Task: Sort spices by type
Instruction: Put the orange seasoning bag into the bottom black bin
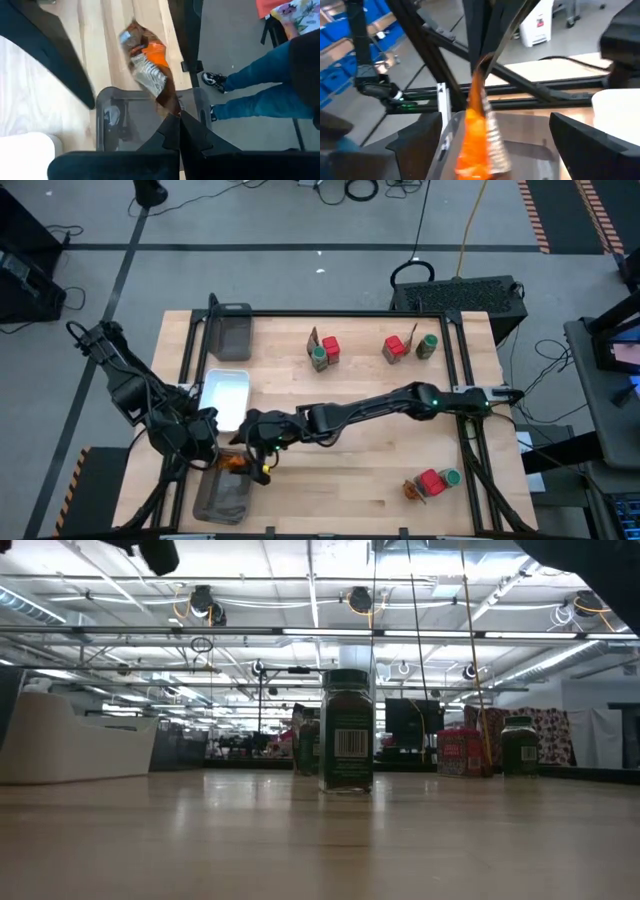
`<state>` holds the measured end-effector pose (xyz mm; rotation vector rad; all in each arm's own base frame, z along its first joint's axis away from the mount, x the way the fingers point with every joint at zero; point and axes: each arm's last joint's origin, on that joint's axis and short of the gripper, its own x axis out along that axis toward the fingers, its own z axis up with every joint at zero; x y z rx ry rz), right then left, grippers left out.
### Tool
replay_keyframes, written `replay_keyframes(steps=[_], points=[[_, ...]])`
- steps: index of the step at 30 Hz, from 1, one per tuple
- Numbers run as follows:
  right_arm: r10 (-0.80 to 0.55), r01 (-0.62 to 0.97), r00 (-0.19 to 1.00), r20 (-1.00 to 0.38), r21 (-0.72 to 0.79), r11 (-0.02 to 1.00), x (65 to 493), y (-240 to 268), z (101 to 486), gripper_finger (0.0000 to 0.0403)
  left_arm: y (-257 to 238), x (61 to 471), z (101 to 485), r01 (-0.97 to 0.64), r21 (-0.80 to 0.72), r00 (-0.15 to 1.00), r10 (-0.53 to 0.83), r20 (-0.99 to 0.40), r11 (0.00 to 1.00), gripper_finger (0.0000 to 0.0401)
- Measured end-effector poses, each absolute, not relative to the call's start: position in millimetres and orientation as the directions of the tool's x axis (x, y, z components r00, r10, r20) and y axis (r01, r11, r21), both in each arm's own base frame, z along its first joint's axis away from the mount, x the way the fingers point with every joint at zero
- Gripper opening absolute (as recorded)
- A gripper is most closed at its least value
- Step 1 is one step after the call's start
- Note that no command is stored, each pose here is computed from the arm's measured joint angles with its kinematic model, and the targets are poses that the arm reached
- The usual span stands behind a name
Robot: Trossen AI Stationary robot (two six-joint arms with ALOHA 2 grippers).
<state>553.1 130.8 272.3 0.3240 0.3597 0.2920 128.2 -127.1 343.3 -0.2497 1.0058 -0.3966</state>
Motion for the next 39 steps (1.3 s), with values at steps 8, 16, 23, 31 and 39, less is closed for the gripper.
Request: replay_keyframes(steps=[8, 16, 23, 31, 39], points=[[0.383, -0.241, 0.868, -0.317, 0.405, 0.882, 553.4, 129.6, 267.6, 0.0291, -122.9, 127.6, 345.3, 0.218, -0.375, 0.485, -0.433, -0.760, 0.901, 0.0000], [0.379, -0.238, 0.868, -0.320, 0.400, 0.885, 553.9, 126.0, 267.5, 0.0181, -119.4, 123.8, 347.7, 0.220, -0.381, 0.491, -0.439, -0.753, 0.898, 0.0000], [0.378, -0.247, 0.868, -0.322, 0.382, 0.891, 554.0, 125.4, 267.4, 0.0078, -118.8, 123.2, 348.1, 0.220, -0.383, 0.491, -0.441, -0.751, 0.897, 0.0000], [0.379, -0.249, 0.870, -0.316, 0.382, 0.890, 554.4, 124.0, 268.2, 0.0025, -118.7, 123.4, 348.2, 0.218, -0.383, 0.493, -0.440, -0.751, 0.898, 0.0000], [0.378, -0.253, 0.870, -0.317, 0.372, 0.893, 554.4, 124.0, 268.3, 0.0113, -118.7, 123.1, 348.0, 0.199, -0.395, 0.490, -0.440, -0.753, 0.897, 0.0000]])
